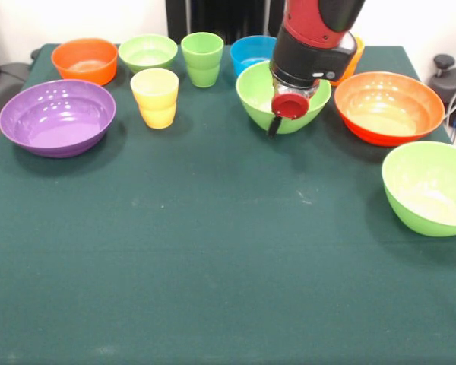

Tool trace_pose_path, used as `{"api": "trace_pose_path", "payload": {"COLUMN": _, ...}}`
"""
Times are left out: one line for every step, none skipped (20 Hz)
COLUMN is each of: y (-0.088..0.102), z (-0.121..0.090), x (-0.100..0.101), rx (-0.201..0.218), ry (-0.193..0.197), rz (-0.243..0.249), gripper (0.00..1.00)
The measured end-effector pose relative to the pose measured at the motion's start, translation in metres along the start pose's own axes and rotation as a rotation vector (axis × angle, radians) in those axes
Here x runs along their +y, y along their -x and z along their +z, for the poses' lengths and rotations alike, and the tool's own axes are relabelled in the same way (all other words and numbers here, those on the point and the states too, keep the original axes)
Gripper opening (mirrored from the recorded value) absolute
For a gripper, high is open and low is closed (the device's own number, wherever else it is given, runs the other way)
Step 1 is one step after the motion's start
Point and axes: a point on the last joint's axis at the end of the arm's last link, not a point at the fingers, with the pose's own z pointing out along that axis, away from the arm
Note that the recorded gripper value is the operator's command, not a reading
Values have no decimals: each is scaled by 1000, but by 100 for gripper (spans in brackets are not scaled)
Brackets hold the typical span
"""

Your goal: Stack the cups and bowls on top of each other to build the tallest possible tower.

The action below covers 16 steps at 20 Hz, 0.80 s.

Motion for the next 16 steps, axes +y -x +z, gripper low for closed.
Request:
{"api": "trace_pose_path", "payload": {"y": -1, "z": -4, "x": 0, "rx": 2, "ry": -7, "rz": -4, "gripper": 0}}
{"api": "trace_pose_path", "payload": {"y": -2, "z": -5, "x": 0, "rx": 6, "ry": -14, "rz": -5, "gripper": 0}}
{"api": "trace_pose_path", "payload": {"y": -2, "z": -6, "x": 0, "rx": 7, "ry": -17, "rz": -6, "gripper": 0}}
{"api": "trace_pose_path", "payload": {"y": -2, "z": -7, "x": 0, "rx": 11, "ry": -23, "rz": -6, "gripper": 0}}
{"api": "trace_pose_path", "payload": {"y": -2, "z": -8, "x": 1, "rx": 15, "ry": -30, "rz": -6, "gripper": 0}}
{"api": "trace_pose_path", "payload": {"y": -2, "z": -8, "x": 1, "rx": 17, "ry": -34, "rz": -6, "gripper": 0}}
{"api": "trace_pose_path", "payload": {"y": -2, "z": -8, "x": 1, "rx": 18, "ry": -37, "rz": -5, "gripper": 0}}
{"api": "trace_pose_path", "payload": {"y": -2, "z": -9, "x": 1, "rx": 19, "ry": -39, "rz": -5, "gripper": 0}}
{"api": "trace_pose_path", "payload": {"y": -1, "z": -9, "x": 2, "rx": 19, "ry": -40, "rz": -4, "gripper": 0}}
{"api": "trace_pose_path", "payload": {"y": 0, "z": -9, "x": 2, "rx": 19, "ry": -39, "rz": -3, "gripper": 0}}
{"api": "trace_pose_path", "payload": {"y": 1, "z": -9, "x": 3, "rx": 19, "ry": -39, "rz": -1, "gripper": 0}}
{"api": "trace_pose_path", "payload": {"y": 1, "z": -9, "x": 3, "rx": 19, "ry": -39, "rz": -1, "gripper": 0}}
{"api": "trace_pose_path", "payload": {"y": 2, "z": -9, "x": 4, "rx": 19, "ry": -38, "rz": -2, "gripper": 0}}
{"api": "trace_pose_path", "payload": {"y": 4, "z": -9, "x": 5, "rx": 17, "ry": -36, "rz": -4, "gripper": 0}}
{"api": "trace_pose_path", "payload": {"y": 5, "z": -9, "x": 6, "rx": 15, "ry": -34, "rz": -6, "gripper": 0}}
{"api": "trace_pose_path", "payload": {"y": 7, "z": -10, "x": 8, "rx": 13, "ry": -32, "rz": -7, "gripper": 0}}
